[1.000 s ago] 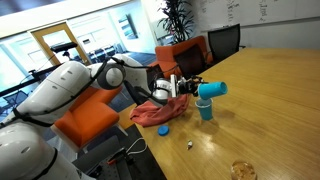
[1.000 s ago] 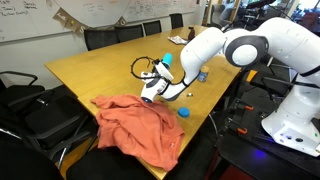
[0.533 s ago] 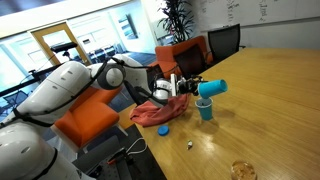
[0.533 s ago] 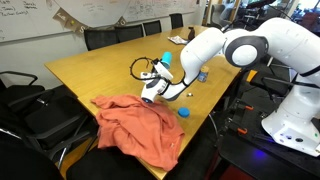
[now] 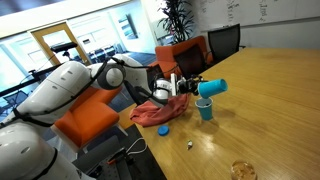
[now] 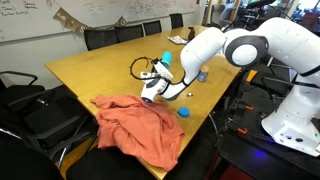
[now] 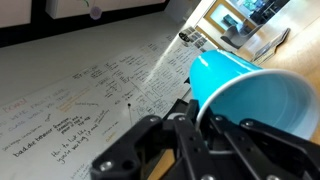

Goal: Pour the sweets out of one cup into the other

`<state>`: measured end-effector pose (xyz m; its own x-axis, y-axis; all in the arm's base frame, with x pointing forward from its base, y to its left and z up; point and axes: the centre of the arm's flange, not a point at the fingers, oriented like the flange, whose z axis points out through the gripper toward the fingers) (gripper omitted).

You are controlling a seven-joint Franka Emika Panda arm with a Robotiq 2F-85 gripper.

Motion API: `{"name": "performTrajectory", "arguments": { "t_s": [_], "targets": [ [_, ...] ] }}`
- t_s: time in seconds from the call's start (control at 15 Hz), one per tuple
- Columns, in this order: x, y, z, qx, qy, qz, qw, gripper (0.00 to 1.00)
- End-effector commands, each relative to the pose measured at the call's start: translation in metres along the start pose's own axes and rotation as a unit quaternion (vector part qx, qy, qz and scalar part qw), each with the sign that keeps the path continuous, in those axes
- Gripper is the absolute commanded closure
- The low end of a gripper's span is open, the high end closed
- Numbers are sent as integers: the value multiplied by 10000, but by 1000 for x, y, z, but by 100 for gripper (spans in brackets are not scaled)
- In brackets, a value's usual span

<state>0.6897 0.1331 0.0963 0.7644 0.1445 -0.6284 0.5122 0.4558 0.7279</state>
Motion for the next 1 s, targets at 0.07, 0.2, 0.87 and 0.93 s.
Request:
{"name": "performTrajectory", "arguments": {
  "t_s": [0.07, 0.2, 0.87, 0.93],
  "targets": [
    [-25, 17, 28, 765, -23, 520, 9957, 99],
    [-36, 21, 48, 1196, 44, 733, 9901, 99],
    [-81, 38, 149, 3360, 434, 1945, 9205, 99],
    [-84, 37, 155, 3582, 503, 2052, 9094, 99]
  ]
}}
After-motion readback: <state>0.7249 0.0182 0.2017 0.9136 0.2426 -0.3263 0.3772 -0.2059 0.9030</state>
